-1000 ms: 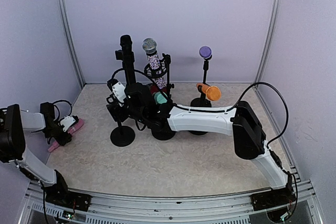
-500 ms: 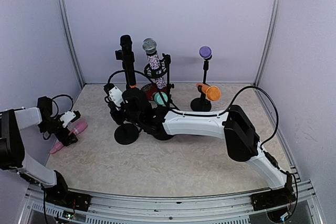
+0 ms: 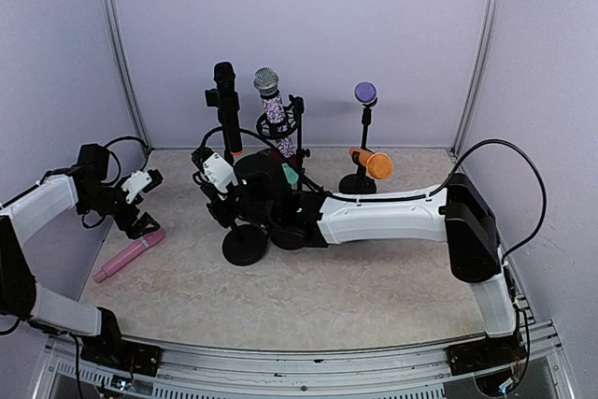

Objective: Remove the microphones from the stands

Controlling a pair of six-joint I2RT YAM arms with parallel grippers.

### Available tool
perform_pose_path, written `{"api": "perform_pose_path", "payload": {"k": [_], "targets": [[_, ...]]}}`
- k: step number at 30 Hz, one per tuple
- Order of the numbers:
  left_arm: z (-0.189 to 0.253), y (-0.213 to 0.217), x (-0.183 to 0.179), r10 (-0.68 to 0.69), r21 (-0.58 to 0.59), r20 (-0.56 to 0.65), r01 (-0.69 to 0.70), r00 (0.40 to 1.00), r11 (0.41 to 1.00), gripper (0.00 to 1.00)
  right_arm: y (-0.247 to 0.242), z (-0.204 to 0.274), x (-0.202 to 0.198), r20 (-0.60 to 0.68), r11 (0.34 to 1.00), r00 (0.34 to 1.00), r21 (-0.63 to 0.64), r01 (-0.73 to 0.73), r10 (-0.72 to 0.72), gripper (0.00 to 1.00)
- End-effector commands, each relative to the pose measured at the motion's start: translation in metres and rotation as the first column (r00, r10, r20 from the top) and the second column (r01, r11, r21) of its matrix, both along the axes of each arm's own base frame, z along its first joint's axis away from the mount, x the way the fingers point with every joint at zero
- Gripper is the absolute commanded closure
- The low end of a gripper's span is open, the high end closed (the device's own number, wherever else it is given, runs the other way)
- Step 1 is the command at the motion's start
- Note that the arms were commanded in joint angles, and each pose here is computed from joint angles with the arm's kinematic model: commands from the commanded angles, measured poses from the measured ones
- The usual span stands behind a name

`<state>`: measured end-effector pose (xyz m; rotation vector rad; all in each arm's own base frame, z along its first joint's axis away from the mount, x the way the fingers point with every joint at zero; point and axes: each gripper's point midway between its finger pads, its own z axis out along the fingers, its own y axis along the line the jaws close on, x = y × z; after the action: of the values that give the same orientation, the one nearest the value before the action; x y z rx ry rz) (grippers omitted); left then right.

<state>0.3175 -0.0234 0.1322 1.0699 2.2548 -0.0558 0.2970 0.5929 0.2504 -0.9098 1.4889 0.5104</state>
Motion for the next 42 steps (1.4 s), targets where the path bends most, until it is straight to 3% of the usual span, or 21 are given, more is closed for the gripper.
{"api": "perform_pose_path", "payload": {"k": [1,7,11,23,32,42], "targets": [[0.010,-0.005,0.001,0.012,-0.008,0.006,-0.012,1.000,1.000,0.01,-0.033,0.113,-0.026,0.094,0.975,0.996,0.220,-0.021,0.000,1.00],[-0.011,0.006,-0.002,0.011,0.077,-0.004,-0.010,1.000,0.997,0.01,-0.075,0.135,-0.054,0.083,0.968,0.997,0.248,-0.020,-0.001,1.00],[-0.045,0.015,-0.014,0.002,0.154,-0.048,0.006,0.999,0.988,0.01,-0.105,0.122,-0.069,0.041,0.973,0.999,0.230,0.008,-0.018,1.00],[-0.090,0.029,-0.029,0.001,0.249,-0.110,0.027,0.994,0.968,0.01,-0.213,0.119,-0.083,-0.041,0.951,0.977,0.226,0.212,-0.208,1.00],[-0.111,0.047,-0.034,0.028,0.347,-0.129,0.018,0.991,0.938,0.01,-0.291,0.118,-0.059,-0.043,0.894,0.914,0.196,0.403,-0.403,1.00],[-0.067,0.034,-0.015,0.053,0.246,-0.060,-0.037,0.997,0.969,0.01,-0.391,0.113,0.002,-0.012,0.758,0.771,0.175,0.628,-0.636,1.00]]}}
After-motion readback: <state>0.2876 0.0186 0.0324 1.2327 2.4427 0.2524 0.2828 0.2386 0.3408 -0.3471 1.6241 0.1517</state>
